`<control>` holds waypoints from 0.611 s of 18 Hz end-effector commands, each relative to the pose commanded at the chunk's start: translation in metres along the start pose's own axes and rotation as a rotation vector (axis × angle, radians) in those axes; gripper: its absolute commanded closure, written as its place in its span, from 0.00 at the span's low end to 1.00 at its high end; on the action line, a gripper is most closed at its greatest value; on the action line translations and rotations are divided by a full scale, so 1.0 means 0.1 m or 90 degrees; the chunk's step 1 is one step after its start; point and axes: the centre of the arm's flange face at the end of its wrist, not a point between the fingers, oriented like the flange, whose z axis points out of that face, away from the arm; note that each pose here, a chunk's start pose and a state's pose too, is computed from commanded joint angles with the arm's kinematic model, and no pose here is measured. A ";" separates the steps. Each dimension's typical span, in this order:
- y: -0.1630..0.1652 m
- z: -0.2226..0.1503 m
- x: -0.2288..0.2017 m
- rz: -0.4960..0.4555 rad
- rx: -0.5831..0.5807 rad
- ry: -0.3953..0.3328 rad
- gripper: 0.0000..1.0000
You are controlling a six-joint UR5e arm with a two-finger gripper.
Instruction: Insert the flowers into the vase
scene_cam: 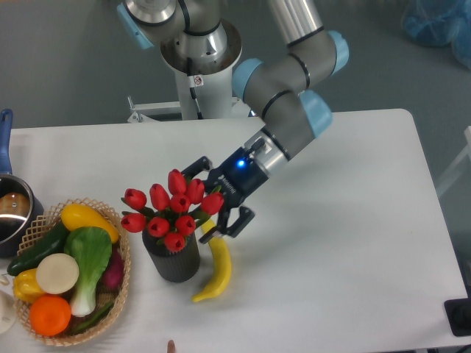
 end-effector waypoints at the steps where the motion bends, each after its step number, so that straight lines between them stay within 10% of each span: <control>1: 0.03 -0.11 -0.04 0.003 -0.029 -0.015 0.00; 11: 0.24 -1.35 -0.45 -0.001 -0.323 -0.172 0.00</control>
